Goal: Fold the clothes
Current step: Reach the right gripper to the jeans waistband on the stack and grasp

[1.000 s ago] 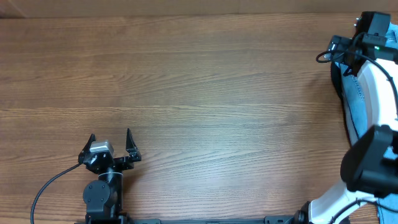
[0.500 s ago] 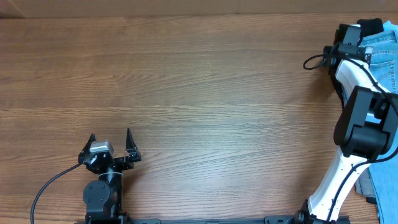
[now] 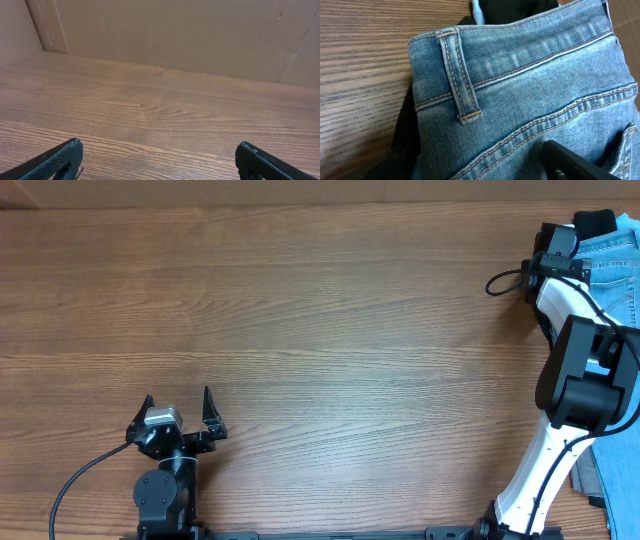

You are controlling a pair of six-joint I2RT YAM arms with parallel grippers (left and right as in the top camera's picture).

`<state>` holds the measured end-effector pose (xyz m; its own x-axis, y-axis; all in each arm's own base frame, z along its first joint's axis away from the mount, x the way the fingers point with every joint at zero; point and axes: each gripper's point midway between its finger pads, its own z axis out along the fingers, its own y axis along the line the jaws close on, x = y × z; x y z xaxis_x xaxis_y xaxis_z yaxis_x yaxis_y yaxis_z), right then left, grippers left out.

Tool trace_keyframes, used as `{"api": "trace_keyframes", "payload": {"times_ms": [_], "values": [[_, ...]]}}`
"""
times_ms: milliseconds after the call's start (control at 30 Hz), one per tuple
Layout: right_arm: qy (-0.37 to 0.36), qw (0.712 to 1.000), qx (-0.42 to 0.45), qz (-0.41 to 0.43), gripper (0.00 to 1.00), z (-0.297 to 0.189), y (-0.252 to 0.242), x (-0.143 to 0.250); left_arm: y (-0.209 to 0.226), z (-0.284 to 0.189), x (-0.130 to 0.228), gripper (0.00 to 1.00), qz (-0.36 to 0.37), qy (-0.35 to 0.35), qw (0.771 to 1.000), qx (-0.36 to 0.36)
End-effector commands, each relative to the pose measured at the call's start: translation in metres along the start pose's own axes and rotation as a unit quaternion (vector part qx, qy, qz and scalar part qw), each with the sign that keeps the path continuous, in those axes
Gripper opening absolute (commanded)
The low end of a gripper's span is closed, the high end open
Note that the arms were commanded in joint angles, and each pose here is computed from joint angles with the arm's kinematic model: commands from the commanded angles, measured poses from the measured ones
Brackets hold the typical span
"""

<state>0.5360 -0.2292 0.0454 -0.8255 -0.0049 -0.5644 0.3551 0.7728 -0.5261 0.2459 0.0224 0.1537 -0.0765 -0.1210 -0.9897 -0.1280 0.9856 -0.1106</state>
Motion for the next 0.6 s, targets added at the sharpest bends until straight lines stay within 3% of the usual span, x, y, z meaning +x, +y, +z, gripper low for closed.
{"api": "trace_keyframes", "payload": {"times_ms": [0,233,400,567], "values": [[-0.003,1.000,0.003,0.005,0.80,0.005,-0.003,-0.003,0.003,0.000,0.000,1.00,0.009,-0.003,1.000,-0.009],[0.003,1.000,0.008,0.012,0.79,0.011,-0.009,0.003,0.003,0.000,-0.001,1.00,0.009,-0.003,1.000,-0.009],[0.007,1.000,0.011,0.017,0.62,0.014,-0.014,0.005,0.003,0.000,-0.001,1.00,0.009,-0.003,1.000,-0.009],[0.004,0.999,0.012,0.051,0.36,0.013,-0.015,0.003,0.003,0.000,-0.001,1.00,0.009,-0.003,1.000,-0.009]]}}
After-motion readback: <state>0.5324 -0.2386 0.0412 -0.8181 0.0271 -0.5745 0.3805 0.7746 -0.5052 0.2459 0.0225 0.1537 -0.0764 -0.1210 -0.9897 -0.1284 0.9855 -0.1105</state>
